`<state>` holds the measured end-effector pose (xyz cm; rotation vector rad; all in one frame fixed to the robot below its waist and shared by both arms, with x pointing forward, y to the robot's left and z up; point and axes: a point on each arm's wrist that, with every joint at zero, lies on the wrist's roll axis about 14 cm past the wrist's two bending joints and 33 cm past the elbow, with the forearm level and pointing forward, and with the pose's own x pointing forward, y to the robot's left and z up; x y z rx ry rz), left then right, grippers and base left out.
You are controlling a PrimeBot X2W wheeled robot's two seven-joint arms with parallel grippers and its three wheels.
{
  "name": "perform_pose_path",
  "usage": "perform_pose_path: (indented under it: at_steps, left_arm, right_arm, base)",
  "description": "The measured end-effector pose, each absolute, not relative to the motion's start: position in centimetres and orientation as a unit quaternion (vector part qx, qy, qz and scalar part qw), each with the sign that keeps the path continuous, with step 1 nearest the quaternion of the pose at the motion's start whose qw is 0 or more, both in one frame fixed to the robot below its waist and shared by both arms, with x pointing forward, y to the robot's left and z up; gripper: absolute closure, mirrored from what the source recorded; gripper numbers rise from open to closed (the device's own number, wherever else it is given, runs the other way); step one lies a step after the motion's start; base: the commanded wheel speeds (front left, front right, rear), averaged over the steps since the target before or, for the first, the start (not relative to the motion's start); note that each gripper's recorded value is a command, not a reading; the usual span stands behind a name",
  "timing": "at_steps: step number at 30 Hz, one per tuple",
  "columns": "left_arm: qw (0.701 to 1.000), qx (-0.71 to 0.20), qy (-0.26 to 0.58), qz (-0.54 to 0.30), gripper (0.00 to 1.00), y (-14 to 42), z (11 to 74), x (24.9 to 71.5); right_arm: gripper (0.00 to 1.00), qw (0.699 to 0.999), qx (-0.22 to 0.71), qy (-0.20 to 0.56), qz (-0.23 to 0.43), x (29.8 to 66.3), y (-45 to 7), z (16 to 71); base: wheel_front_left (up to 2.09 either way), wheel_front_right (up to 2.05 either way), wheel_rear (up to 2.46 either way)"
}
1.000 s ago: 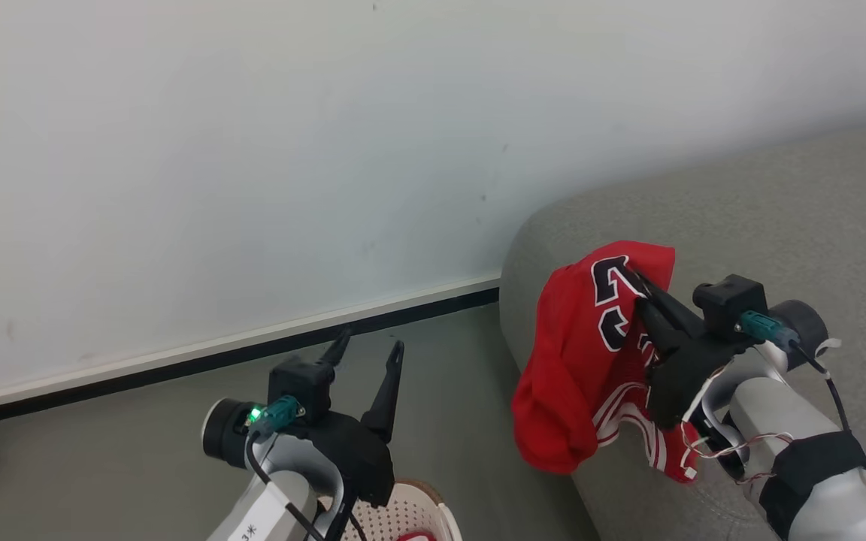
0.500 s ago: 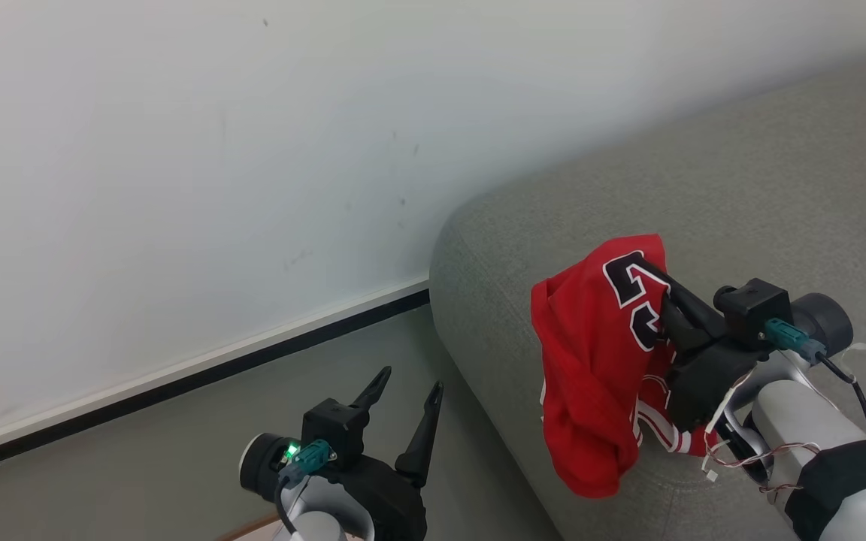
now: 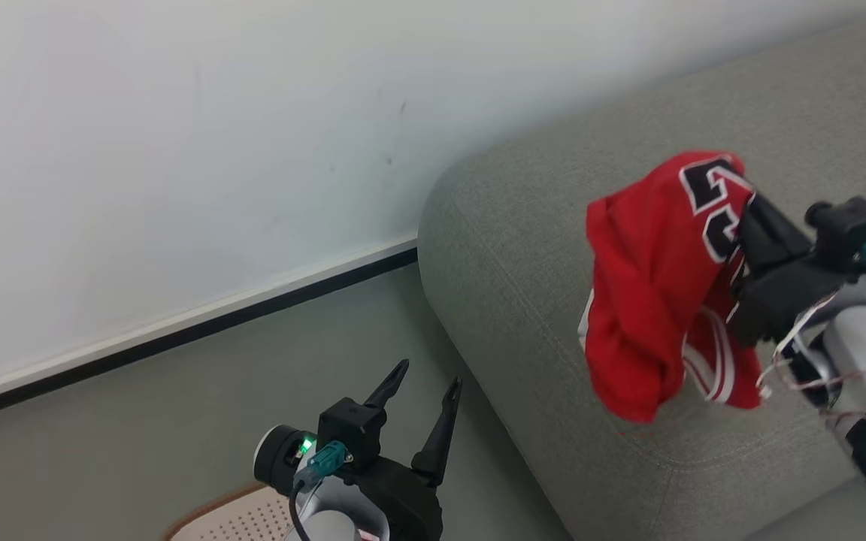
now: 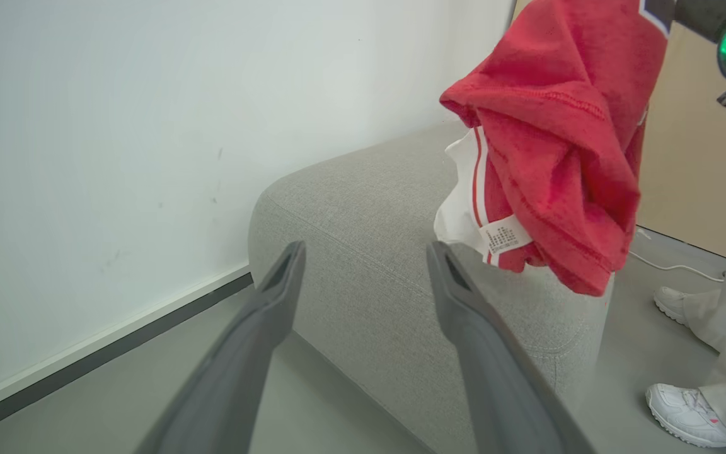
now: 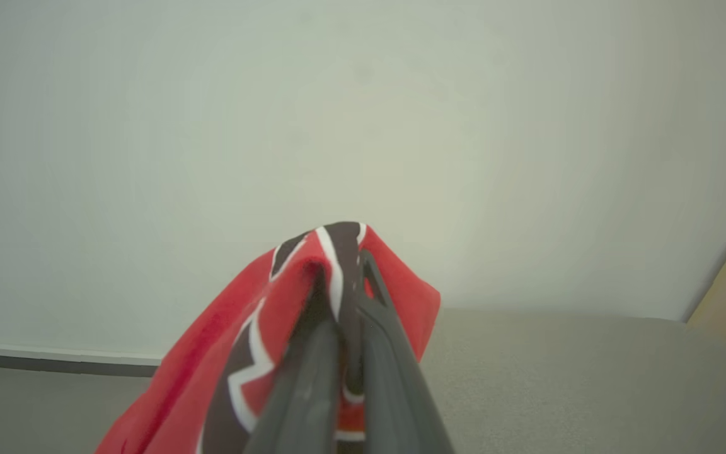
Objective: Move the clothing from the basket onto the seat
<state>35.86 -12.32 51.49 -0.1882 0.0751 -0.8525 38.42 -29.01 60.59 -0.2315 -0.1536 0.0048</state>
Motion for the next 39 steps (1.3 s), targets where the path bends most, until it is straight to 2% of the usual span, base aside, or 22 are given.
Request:
perform_pose_path:
  at_steps: [13,15,26,34,39]
  left_arm:
    - [0.910,-0.096,0.016,-0.403,0.00,-10.8,50.8,39.4]
    - [0.910,-0.090,0.010,-0.404,0.00,-10.6,50.6,40.0]
    - [0.912,-0.085,0.022,-0.401,0.00,-9.4,48.5,43.1]
    - [0.915,-0.074,0.043,-0.394,0.00,-8.1,45.5,45.6]
    - [0.914,-0.079,0.051,-0.395,0.00,-8.2,44.1,47.0]
  right_arm:
    - [1.00,0.979,-0.129,-0.144,-0.072,46.4,-35.2,72.2]
    - [1.00,0.979,-0.123,-0.144,-0.079,47.5,-35.8,72.7]
    - [1.00,0.982,-0.124,-0.089,-0.108,54.2,-38.0,70.0]
    - [1.00,0.984,-0.118,-0.048,-0.121,58.2,-38.5,64.9]
    - [1.00,0.986,-0.104,-0.005,-0.128,59.9,-38.5,59.7]
  base:
    - [0.00,0.00,0.00]
    - [0.00,0.00,0.00]
    - [0.00,0.00,0.00]
    - [0.00,0.00,0.00]
    - [0.00,0.00,0.00]
